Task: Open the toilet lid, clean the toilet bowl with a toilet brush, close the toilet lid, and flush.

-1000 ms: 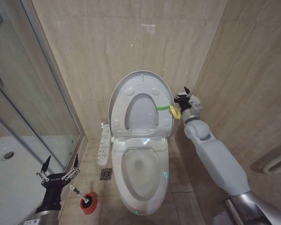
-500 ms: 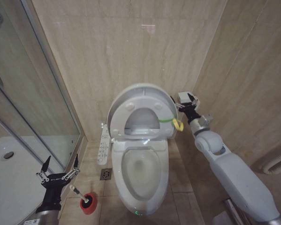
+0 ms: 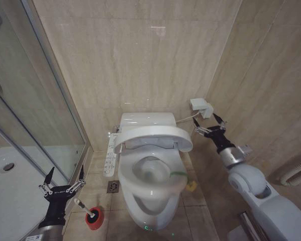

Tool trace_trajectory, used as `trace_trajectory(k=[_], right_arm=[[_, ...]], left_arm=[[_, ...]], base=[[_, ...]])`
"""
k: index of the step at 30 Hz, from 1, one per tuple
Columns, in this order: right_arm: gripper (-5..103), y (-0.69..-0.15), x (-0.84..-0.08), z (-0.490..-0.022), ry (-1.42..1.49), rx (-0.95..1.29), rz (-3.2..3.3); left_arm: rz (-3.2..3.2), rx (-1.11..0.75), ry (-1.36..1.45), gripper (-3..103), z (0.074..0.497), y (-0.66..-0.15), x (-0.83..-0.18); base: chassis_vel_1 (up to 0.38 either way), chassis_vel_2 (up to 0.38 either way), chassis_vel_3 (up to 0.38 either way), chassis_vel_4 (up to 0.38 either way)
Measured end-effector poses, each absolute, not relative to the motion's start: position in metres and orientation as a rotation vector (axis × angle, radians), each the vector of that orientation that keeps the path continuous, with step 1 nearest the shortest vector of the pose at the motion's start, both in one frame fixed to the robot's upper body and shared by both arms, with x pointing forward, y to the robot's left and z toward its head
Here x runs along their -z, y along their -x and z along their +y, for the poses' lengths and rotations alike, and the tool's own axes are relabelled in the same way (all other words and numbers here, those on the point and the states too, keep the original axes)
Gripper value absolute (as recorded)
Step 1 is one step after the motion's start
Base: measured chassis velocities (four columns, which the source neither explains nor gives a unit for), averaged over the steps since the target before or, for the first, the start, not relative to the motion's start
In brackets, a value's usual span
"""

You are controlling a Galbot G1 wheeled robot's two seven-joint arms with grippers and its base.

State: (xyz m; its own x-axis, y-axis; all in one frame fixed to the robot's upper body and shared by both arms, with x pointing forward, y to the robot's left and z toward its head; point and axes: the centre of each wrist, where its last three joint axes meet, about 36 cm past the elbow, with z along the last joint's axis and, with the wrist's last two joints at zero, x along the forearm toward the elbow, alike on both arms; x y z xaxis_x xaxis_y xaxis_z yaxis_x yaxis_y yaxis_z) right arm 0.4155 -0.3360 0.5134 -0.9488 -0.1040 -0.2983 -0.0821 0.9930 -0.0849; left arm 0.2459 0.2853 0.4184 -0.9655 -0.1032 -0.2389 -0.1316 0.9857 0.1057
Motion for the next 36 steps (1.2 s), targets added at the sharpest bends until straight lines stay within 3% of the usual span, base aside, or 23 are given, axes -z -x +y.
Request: trace_trajectory(k=[18, 36], right_arm=[[100, -0.414, -0.480, -0.306, -0.202, 0.095, 2.936], [100, -0.387, -0.433, -0.279, -0.237, -0.047, 2.963]], left_arm=[[2.896, -0.177, 0.174, 100, 0.285, -0.246, -0.418], [2.896, -0.177, 0.174, 100, 0.285, -0.246, -0.418]], base=[[0.000, 0.000, 0.000, 0.000], [0.000, 0.000, 0.000, 0.000]])
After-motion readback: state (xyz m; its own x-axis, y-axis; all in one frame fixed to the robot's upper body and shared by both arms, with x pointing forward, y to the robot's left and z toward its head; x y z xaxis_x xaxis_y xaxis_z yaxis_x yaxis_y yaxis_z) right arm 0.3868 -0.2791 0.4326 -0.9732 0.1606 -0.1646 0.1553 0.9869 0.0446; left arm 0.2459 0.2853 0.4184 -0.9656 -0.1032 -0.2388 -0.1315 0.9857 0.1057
